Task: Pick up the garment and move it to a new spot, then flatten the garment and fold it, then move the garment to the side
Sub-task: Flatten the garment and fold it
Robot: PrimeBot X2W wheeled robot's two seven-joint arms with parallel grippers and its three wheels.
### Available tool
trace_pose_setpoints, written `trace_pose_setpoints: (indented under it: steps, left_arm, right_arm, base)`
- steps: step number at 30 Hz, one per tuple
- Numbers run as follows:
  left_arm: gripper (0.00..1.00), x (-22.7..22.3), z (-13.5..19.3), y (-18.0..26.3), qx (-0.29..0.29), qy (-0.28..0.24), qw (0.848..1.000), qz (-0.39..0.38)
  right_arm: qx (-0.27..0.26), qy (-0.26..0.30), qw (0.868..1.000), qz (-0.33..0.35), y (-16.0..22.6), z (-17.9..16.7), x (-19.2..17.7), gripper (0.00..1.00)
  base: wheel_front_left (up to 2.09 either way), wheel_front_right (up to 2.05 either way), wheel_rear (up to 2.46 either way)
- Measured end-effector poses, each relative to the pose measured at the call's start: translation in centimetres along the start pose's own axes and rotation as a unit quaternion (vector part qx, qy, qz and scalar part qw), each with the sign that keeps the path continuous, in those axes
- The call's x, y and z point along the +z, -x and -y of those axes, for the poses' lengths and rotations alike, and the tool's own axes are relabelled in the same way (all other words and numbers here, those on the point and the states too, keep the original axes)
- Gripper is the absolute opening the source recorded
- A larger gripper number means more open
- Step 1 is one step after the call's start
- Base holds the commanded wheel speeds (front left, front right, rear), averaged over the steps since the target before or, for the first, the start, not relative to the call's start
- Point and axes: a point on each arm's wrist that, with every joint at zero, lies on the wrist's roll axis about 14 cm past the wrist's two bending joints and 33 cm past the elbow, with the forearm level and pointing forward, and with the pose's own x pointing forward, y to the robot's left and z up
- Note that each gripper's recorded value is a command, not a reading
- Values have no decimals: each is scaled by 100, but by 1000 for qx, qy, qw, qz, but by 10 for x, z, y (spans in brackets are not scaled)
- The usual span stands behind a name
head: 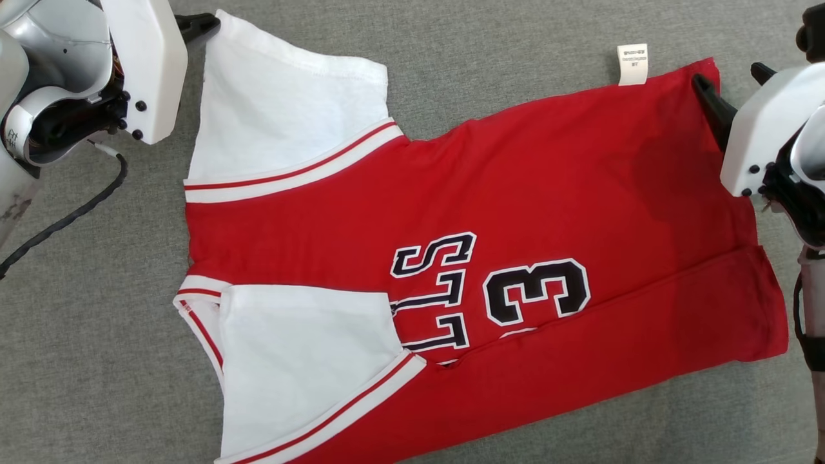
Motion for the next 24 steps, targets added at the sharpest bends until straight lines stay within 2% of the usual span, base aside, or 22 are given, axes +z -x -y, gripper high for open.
trace_pose_setpoints:
  steps: [6, 9, 10, 12, 15, 17, 24]
  left_arm:
    - [0, -4, -2, -2, -2, -2, 1000, -2]
    - [0, -9, -4, -4, -3, 0, 1000, -7]
    - [0, -11, -4, -4, -3, 0, 1000, -9]
    - [0, -11, -5, -4, -3, 0, 1000, -10]
    - [0, -11, -7, -4, -1, -2, 1000, -9]
    - [0, -14, -6, -5, -3, -1, 1000, -13]
    - [0, -14, -11, -4, 2, -6, 1000, -8]
  right_arm:
    - [5, -19, 1000, -19, -13, -3, -3, 100]
    - [9, -21, 999, -23, -18, -6, -4, 93]
    - [10, -21, 999, -25, -20, -6, -4, 87]
    - [11, -21, 999, -26, -22, -7, -4, 61]
    - [13, -17, 999, -27, -25, -9, -2, 32]
    - [13, -14, 999, -29, -27, -9, -1, 0]
    - [13, -8, 1000, -18, -30, -9, 7, 0]
  base:
    - [0, 0, 0]
    - [0, 0, 0]
    - [0, 0, 0]
    - [0, 0, 0]
    - [0, 0, 0]
    - [0, 0, 0]
    - [0, 0, 0]
